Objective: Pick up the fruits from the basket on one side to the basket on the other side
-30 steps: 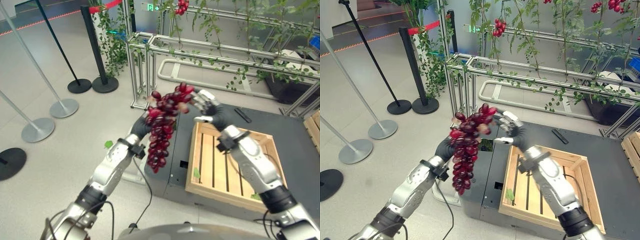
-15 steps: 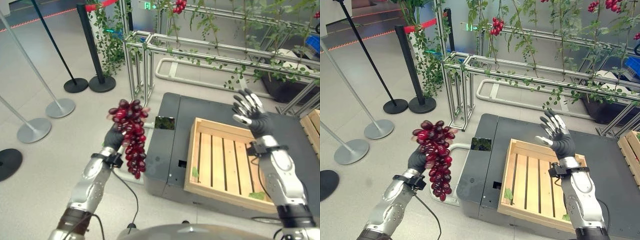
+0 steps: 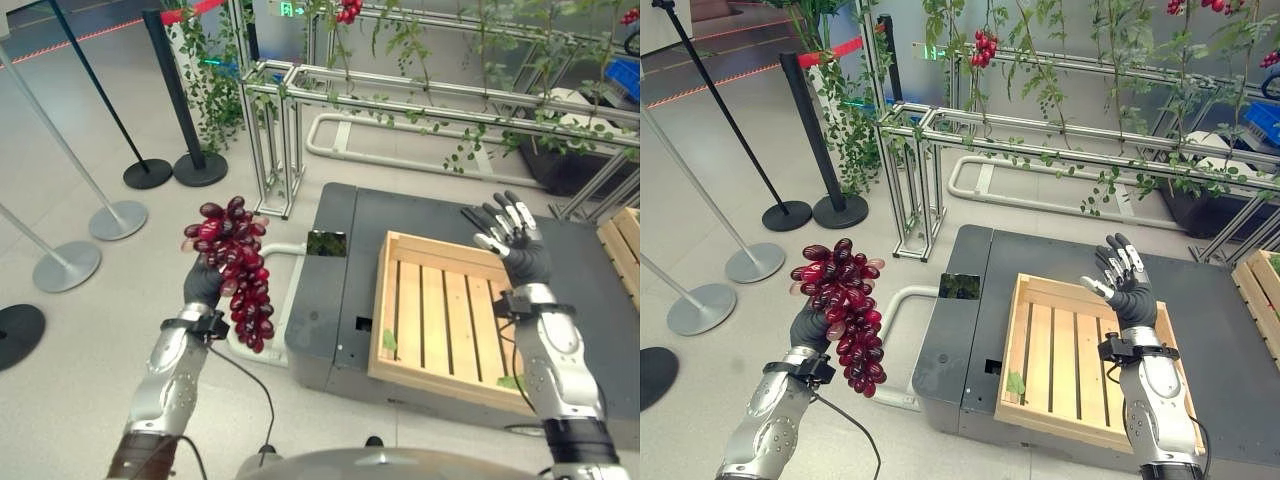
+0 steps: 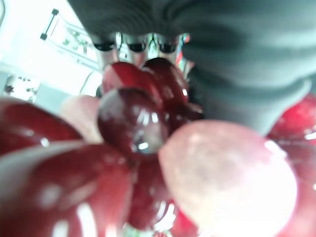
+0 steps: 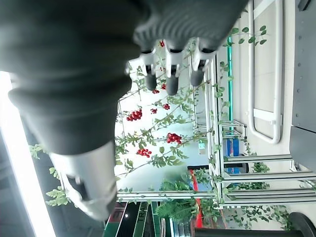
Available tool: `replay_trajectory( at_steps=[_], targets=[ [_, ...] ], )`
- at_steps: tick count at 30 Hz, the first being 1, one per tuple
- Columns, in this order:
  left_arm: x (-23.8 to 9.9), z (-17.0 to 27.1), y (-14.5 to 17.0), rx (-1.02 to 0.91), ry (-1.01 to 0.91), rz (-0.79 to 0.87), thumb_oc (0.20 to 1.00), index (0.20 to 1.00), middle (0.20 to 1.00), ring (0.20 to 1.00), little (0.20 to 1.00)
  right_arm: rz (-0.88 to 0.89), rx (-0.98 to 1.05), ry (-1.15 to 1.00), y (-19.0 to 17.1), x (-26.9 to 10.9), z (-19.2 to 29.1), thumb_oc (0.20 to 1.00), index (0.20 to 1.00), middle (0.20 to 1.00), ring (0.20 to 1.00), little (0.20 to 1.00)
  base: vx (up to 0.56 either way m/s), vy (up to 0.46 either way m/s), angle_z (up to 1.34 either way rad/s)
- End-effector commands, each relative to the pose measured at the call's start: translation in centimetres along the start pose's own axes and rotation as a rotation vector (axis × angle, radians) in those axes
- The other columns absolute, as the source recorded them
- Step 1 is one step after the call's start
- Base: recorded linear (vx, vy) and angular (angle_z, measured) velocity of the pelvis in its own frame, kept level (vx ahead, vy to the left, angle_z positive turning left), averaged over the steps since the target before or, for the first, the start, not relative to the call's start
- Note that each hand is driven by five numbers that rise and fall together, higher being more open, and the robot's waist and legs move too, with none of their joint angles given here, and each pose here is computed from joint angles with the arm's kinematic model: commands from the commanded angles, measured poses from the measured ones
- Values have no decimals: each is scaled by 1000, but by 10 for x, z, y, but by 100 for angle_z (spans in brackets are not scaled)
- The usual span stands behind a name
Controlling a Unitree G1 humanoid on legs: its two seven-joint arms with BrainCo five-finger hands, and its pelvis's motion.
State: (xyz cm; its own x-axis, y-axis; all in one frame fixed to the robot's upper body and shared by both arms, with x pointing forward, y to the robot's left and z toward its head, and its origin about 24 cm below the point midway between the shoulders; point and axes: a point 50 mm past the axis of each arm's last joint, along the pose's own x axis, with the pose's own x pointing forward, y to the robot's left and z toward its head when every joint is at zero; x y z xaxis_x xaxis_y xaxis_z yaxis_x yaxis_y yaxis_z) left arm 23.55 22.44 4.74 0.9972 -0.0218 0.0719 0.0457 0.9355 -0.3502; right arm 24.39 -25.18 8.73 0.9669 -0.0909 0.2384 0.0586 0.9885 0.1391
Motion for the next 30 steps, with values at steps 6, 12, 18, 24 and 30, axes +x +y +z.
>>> replay_trajectory(
  at_steps=[6, 12, 18, 24, 30],
  targets=[
    [4, 67, -9, 59, -351, -56, 200, 200, 200, 200, 200, -14, -140, -267, -7, 15, 54, 1000, 1000, 1000, 1000, 1000, -253, -49, 54],
    [-2, 68, -4, 62, -386, -20, 200, 200, 200, 200, 200, -10, -139, -247, -8, 13, 49, 1000, 1000, 1000, 1000, 1000, -115, 150, 5],
    [2, 73, -11, 114, -407, -32, 200, 200, 200, 200, 200, -90, -174, -216, -17, 3, 43, 1000, 1000, 1000, 1000, 1000, -252, 377, 28],
    [-1, 75, -2, 178, -402, 17, 200, 200, 200, 200, 200, -69, -156, -167, -7, 2, 30, 1000, 1000, 1000, 1000, 1000, -268, 246, -54],
    [-2, 72, 0, 180, -373, 18, 200, 200, 200, 200, 200, -80, -151, -107, -15, -8, 20, 1000, 1000, 1000, 1000, 1000, -178, 93, -20]
  ],
)
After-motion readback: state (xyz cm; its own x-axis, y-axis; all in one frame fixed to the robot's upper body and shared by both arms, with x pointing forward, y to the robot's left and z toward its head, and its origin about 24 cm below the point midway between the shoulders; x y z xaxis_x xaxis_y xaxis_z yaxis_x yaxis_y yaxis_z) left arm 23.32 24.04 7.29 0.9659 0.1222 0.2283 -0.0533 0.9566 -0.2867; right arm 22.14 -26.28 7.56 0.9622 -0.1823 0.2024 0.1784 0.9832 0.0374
